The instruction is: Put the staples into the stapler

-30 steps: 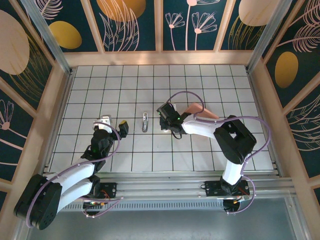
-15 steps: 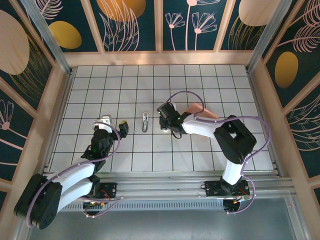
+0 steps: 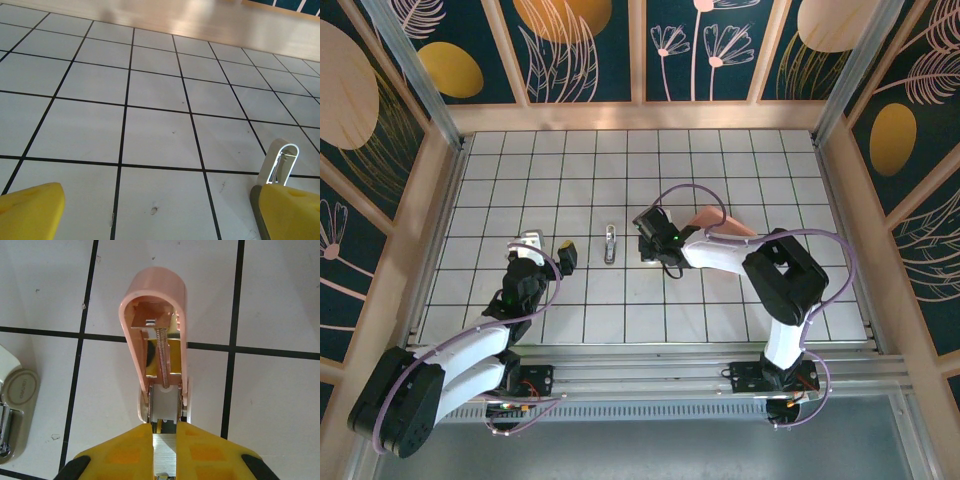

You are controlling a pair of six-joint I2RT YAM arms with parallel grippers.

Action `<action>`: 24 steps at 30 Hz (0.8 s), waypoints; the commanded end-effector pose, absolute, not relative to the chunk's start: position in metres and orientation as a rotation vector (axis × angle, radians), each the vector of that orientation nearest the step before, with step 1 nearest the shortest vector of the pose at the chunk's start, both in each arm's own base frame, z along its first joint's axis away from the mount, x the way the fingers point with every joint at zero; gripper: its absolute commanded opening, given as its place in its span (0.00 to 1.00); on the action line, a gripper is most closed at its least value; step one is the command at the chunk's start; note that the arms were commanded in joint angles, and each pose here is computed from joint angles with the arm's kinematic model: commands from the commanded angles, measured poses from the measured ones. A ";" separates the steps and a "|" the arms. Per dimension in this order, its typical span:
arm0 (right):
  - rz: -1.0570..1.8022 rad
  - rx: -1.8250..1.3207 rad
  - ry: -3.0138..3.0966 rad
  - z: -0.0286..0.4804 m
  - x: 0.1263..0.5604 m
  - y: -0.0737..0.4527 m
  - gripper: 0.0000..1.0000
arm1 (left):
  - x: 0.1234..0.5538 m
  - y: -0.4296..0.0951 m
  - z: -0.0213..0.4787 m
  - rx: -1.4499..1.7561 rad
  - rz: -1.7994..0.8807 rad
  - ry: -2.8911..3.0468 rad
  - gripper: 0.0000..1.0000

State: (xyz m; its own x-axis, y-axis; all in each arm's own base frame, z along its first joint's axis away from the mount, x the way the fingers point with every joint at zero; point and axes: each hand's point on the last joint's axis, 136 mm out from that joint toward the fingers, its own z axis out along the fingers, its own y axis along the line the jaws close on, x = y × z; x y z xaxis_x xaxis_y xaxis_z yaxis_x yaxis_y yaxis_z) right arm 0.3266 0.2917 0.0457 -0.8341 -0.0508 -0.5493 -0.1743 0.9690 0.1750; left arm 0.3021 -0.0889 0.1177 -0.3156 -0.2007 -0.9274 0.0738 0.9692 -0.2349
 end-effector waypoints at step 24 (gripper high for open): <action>0.316 -0.125 2.540 0.058 0.329 0.299 0.13 | 0.307 -0.092 0.131 -0.078 -0.272 1.842 0.99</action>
